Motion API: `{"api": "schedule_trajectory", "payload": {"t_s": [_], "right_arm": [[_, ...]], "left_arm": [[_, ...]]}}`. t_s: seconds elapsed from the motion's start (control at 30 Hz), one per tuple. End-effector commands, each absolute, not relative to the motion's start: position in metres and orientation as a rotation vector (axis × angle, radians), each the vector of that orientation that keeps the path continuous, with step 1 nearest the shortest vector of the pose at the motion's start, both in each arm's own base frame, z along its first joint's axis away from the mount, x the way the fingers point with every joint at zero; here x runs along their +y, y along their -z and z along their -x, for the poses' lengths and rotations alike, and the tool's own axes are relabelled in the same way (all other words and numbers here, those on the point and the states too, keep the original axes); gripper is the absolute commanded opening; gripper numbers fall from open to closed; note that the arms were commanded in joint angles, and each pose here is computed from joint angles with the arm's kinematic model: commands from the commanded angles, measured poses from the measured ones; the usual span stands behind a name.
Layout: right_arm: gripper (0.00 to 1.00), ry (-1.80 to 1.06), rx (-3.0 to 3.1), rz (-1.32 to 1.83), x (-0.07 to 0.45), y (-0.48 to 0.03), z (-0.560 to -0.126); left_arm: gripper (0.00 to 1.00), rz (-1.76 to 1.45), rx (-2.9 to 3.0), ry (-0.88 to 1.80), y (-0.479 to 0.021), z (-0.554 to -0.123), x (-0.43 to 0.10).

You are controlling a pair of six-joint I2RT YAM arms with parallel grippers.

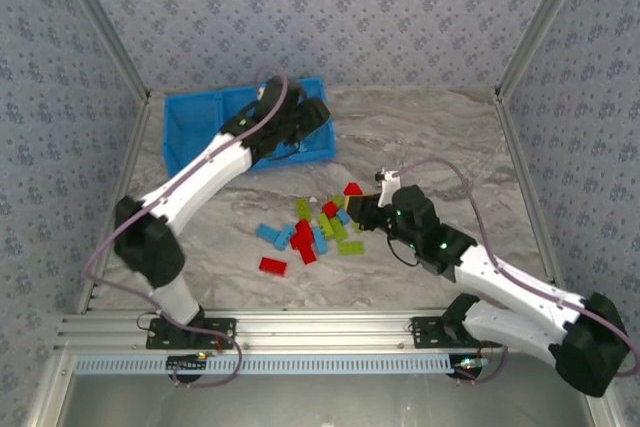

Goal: Sort the legos into containers by color

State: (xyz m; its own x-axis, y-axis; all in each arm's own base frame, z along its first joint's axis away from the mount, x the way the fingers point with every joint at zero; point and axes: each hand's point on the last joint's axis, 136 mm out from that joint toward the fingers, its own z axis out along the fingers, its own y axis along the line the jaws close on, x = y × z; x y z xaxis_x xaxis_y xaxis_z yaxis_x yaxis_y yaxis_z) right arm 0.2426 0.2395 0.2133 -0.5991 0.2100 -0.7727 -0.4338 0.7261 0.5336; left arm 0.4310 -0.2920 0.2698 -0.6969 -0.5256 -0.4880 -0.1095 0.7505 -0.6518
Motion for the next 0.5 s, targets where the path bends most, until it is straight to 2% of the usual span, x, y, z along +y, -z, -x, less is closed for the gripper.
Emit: {"api": "schedule_trajectory", "payload": {"t_s": [0.0, 0.23, 0.47], "right_arm": [[0.17, -0.815, 2.062, 0.170, 0.222, -0.213, -0.229], [0.18, -0.804, 2.042, 0.177, 0.207, -0.242, -0.207], [0.19, -0.778, 2.024, 0.179, 0.198, -0.258, -0.199]], "left_arm": [[0.48, 0.412, 2.385, 0.383, -0.212, -0.466, -0.259], [0.50, 0.412, 2.426, 0.167, -0.180, -0.532, -0.258], [0.75, 0.396, 2.435, 0.250, -0.184, -0.540, -0.273]]}}
